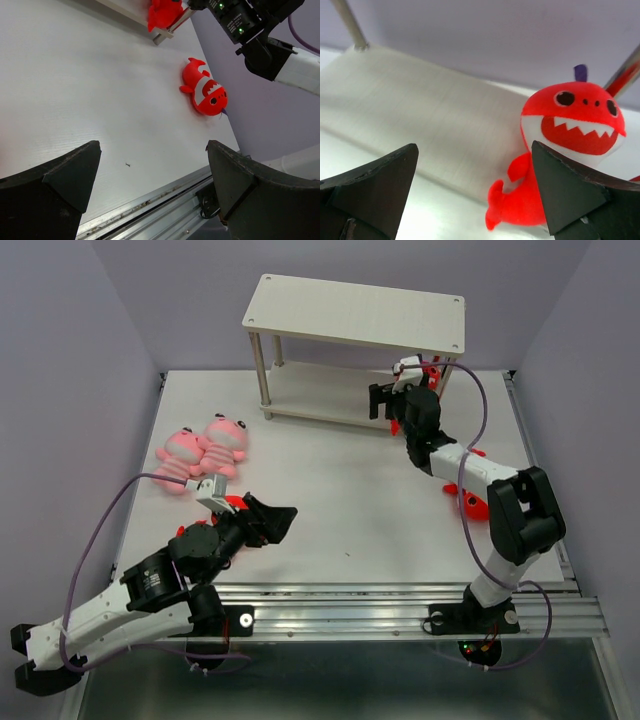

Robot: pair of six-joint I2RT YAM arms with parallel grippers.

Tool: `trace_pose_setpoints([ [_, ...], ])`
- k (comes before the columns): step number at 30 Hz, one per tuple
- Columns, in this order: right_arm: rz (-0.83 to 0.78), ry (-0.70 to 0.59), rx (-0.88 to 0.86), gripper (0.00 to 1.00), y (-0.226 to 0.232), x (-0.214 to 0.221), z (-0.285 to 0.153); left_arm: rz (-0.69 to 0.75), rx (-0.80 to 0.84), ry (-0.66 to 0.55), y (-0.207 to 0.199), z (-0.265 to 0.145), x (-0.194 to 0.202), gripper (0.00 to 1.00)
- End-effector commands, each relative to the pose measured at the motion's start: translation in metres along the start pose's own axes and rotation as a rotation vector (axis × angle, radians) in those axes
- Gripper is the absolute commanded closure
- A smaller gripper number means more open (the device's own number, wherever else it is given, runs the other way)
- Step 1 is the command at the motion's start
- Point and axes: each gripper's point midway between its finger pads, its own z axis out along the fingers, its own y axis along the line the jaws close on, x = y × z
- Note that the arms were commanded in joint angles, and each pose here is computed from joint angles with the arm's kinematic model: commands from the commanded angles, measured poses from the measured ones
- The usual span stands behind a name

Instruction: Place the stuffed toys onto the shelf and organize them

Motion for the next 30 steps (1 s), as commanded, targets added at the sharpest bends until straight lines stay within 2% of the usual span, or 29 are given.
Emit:
trace_pose_setpoints([
  [1,-0.133,0.058,-0.396,0.0,0.056,-0.008,-0.029,-0.002,0.04,-0.022,-0.008,-0.002,-0.008,0.01],
  [2,-0.153,0.06,-0.46,0.0,0.065,-0.021,-0.031,0.002,0.042,-0.02,-0.009,-0.002,-0.008,0.01],
  [3,-0.163,0.158,-0.538,0.0,0.073,-0.004,-0.045,0.002,0.046,-0.018,-0.01,-0.003,-0.007,0.01],
  [4,-0.178,0.17,-0.654,0.0,0.088,-0.003,-0.058,0.006,0.047,-0.013,-0.01,-0.003,-0.007,0.01],
  [8,-0.211,0.288,-0.833,0.0,0.096,0.001,-0.106,0.013,0.055,-0.006,-0.011,-0.003,-0.005,0.01],
  [9,-0.216,0.34,-0.908,0.0,0.099,0.002,-0.129,0.014,0.059,-0.006,-0.011,-0.003,-0.005,0.01],
  [13,-0.165,0.502,-0.942,0.0,0.075,0.011,-0.176,0.019,0.075,-0.002,-0.013,-0.001,-0.002,0.01],
  [15,-0.114,0.567,-0.907,0.0,0.051,0.017,-0.193,0.019,0.081,0.001,-0.014,0.001,0.0,0.01],
  [16,-0.129,0.552,-0.892,0.0,0.042,0.011,-0.203,0.021,0.086,0.009,-0.015,0.002,0.003,0.01],
  [20,-0.152,0.653,-0.709,0.0,-0.007,0.029,-0.231,0.009,0.116,0.028,-0.021,0.009,0.012,0.01],
  [23,-0.131,0.739,-0.523,0.0,-0.048,0.041,-0.242,0.015,0.117,0.052,-0.022,0.015,0.021,0.01],
  [30,-0.042,0.89,-0.265,0.0,-0.128,0.067,-0.258,0.026,0.09,0.093,-0.02,0.026,0.035,0.01],
])
